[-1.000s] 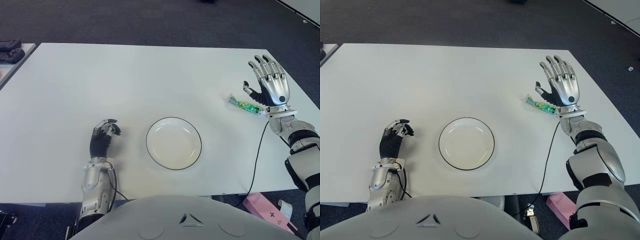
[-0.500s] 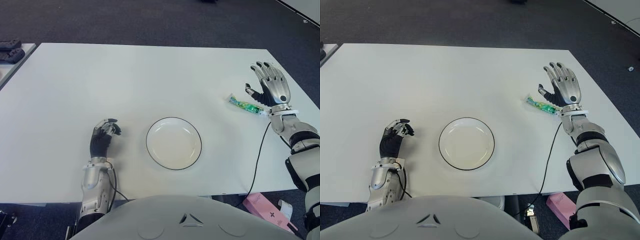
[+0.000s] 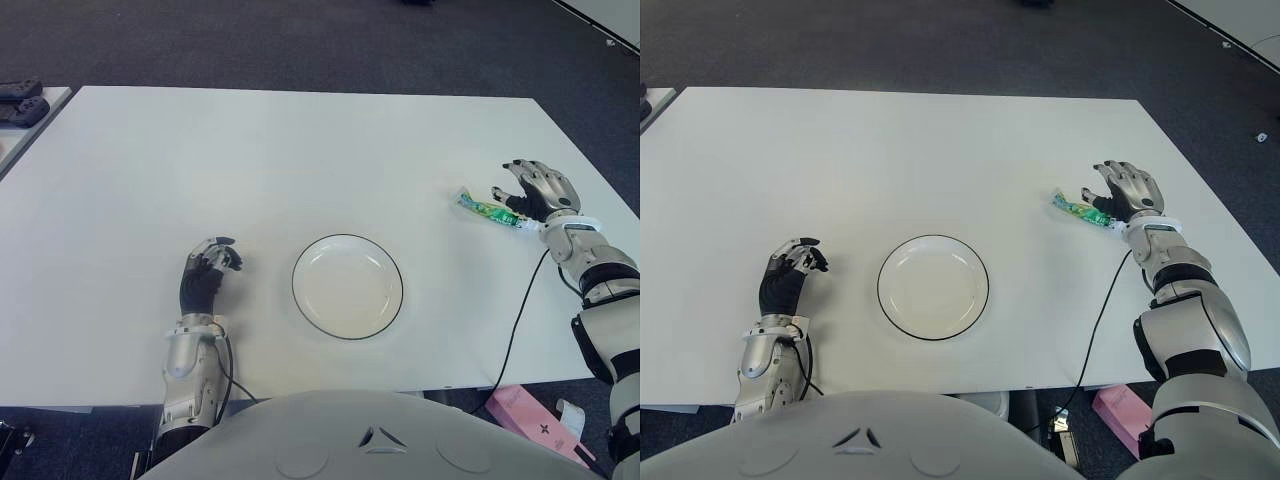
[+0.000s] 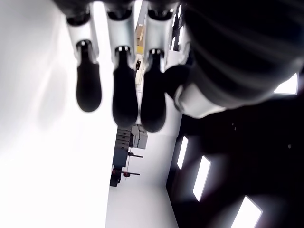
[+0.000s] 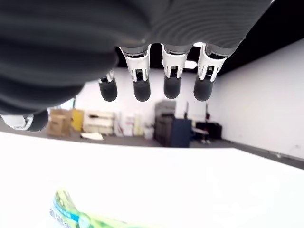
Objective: Put the toothpaste on the table into the plate.
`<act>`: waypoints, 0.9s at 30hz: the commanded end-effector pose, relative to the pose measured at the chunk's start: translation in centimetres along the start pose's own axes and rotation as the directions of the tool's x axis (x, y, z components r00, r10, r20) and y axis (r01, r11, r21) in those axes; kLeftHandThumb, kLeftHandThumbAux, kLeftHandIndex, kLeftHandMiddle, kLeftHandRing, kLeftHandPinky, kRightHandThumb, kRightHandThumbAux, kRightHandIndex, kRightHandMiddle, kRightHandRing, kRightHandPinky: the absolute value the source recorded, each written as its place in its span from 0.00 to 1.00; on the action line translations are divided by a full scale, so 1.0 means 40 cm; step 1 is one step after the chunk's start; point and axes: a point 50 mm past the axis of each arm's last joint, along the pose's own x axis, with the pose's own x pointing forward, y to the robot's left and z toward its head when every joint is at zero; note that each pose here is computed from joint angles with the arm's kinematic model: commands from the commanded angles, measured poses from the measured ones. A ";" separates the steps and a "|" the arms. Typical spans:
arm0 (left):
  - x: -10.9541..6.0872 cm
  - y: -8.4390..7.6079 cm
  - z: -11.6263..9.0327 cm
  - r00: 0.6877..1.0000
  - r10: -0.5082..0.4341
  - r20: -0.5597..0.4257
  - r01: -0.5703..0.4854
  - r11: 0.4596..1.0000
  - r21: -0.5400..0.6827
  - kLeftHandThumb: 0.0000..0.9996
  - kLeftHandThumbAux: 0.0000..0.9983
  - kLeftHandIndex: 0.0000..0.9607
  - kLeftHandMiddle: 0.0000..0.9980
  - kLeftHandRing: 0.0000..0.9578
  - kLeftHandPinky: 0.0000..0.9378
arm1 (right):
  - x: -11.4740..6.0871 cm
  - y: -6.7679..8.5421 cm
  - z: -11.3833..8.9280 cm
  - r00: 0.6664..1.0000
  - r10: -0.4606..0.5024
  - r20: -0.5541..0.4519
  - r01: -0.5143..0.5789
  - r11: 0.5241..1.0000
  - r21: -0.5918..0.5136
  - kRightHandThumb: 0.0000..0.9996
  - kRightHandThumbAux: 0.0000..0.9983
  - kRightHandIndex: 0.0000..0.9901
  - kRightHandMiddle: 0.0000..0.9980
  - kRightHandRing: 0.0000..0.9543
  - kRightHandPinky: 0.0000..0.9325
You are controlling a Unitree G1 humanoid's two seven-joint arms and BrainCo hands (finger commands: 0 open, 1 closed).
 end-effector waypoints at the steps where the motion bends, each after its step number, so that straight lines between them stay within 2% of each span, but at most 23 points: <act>1: -0.009 0.003 -0.021 0.998 0.010 -0.056 -0.011 1.000 -0.003 0.70 0.72 0.45 0.61 0.61 0.61 | -0.006 0.037 0.003 0.994 0.097 -0.050 -0.096 0.995 0.029 0.51 0.14 0.00 0.00 0.00 0.00; 13: -0.007 0.002 -0.017 0.999 0.001 -0.047 -0.001 1.000 -0.002 0.70 0.72 0.45 0.60 0.61 0.60 | -0.006 0.043 -0.005 0.976 0.204 -0.072 -0.201 0.978 0.053 0.50 0.19 0.00 0.00 0.00 0.00; 22: -0.007 0.002 -0.016 0.999 0.014 -0.045 -0.015 1.000 -0.007 0.70 0.72 0.45 0.60 0.61 0.62 | -0.007 0.051 -0.006 0.966 0.244 -0.088 -0.242 0.969 0.042 0.52 0.18 0.00 0.00 0.00 0.00; 26: -0.008 0.002 -0.015 0.999 0.007 -0.044 -0.007 1.000 0.001 0.70 0.72 0.45 0.60 0.60 0.60 | -0.017 0.072 -0.011 0.950 0.287 -0.121 -0.287 0.958 0.020 0.53 0.16 0.00 0.00 0.00 0.00; 27: -0.008 0.003 -0.015 0.999 0.004 -0.045 -0.004 1.000 0.001 0.70 0.72 0.45 0.60 0.60 0.59 | -0.012 0.067 -0.003 0.953 0.286 -0.100 -0.285 0.958 0.018 0.53 0.15 0.00 0.00 0.00 0.00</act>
